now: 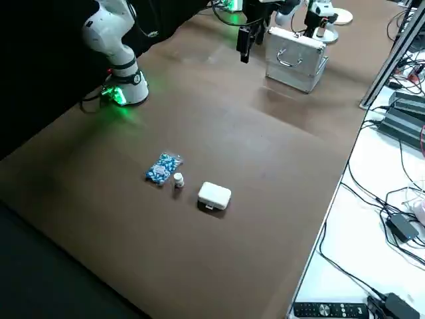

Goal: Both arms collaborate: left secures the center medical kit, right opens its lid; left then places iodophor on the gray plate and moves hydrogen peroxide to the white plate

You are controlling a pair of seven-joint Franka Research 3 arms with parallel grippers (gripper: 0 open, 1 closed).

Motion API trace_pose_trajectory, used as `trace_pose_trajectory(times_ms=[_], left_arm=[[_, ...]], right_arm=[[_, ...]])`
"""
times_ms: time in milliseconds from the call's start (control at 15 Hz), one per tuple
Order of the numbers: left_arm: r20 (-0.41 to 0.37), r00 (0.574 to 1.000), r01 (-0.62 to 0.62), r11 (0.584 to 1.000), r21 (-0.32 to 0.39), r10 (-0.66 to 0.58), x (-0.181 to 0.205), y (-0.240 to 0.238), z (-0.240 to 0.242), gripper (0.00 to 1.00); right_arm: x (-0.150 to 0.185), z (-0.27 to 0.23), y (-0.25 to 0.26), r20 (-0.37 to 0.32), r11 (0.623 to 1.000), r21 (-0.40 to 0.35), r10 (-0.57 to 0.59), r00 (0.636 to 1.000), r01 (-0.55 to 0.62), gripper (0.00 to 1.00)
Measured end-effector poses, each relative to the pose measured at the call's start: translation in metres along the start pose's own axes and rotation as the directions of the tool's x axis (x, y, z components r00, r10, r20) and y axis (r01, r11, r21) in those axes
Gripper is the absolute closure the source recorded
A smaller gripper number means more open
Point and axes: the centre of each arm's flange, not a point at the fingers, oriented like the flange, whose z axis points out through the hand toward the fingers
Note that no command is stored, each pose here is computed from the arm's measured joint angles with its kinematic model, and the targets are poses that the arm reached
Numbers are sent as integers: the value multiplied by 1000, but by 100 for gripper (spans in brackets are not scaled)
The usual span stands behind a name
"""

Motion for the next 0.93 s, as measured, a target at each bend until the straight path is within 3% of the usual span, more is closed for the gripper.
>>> trace_pose_trajectory(times_ms=[333,533,933], left_arm=[[4,992,127,988,-91,-127,33,-41,-74,68],[15,983,183,978,-103,-183,48,-75,-111,68],[114,963,259,953,-159,-243,80,-168,-147,68]], right_arm=[[0,0,-1,0,1000,0,-2,1000,2,0],[0,0,-1,0,1000,0,-1,1000,1,0],[0,0,-2,2,1000,0,-2,1000,2,0]])
